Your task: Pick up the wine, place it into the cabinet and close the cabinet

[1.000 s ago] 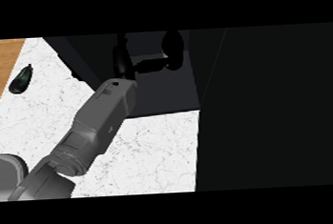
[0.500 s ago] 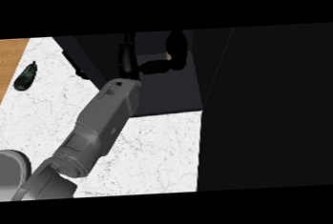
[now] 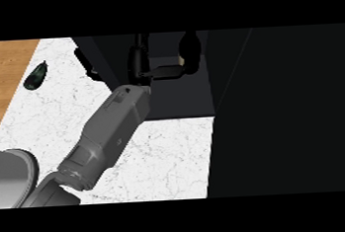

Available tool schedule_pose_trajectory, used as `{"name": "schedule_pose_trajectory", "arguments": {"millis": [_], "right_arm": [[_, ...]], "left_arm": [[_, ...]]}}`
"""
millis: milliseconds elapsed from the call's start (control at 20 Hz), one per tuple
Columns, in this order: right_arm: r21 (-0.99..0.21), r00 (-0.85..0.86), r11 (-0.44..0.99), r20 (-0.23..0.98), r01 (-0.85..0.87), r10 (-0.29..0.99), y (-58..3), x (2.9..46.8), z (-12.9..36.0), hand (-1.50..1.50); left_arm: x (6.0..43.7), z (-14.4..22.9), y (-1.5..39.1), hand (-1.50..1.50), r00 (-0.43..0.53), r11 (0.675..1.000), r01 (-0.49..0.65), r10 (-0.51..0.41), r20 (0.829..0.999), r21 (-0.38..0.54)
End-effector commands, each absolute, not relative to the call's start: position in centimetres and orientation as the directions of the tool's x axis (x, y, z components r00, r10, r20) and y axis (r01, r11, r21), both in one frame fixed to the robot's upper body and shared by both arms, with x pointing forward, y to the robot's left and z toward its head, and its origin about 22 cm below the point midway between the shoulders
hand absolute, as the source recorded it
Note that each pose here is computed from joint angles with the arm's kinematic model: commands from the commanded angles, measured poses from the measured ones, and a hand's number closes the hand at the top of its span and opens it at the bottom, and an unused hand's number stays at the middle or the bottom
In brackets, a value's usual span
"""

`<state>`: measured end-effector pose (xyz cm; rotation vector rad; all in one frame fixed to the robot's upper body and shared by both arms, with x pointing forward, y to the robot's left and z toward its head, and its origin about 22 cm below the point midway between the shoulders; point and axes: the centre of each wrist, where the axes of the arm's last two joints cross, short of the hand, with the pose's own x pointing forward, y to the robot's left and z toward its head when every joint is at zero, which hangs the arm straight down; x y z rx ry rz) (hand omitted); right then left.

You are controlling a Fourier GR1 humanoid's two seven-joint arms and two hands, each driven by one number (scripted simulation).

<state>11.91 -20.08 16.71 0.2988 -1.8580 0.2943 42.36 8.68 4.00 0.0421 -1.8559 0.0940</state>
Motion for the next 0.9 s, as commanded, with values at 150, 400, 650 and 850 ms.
{"name": "schedule_pose_trajectory", "arguments": {"millis": [150,400,650,850], "right_arm": [[-0.02,-0.349,0.933,0.93,-0.359,-0.114,-20.9,7.4,19.9,-1.5],[-0.019,-0.343,0.93,0.932,-0.368,-0.117,-20.6,7.2,20.1,-1.5],[-0.035,-0.349,0.941,0.933,-0.335,-0.09,-20.7,8.1,19.8,-1.5],[-0.032,-0.336,0.935,0.937,-0.353,-0.095,-20.4,8.3,19.7,-1.5]], "left_arm": [[41.0,4.2,7.5,-1.5,-0.323,0.994,-0.039,0.083,0.943,-0.101],[39.6,4.2,9.2,-1.5,-0.306,0.994,-0.004,0.105,0.946,-0.112],[35.5,3.2,8.8,-1.5,-0.308,0.984,0.068,0.175,0.935,-0.162],[32.2,2.5,9.4,-1.5,-0.279,0.975,0.073,0.22,0.935,-0.208]]}}
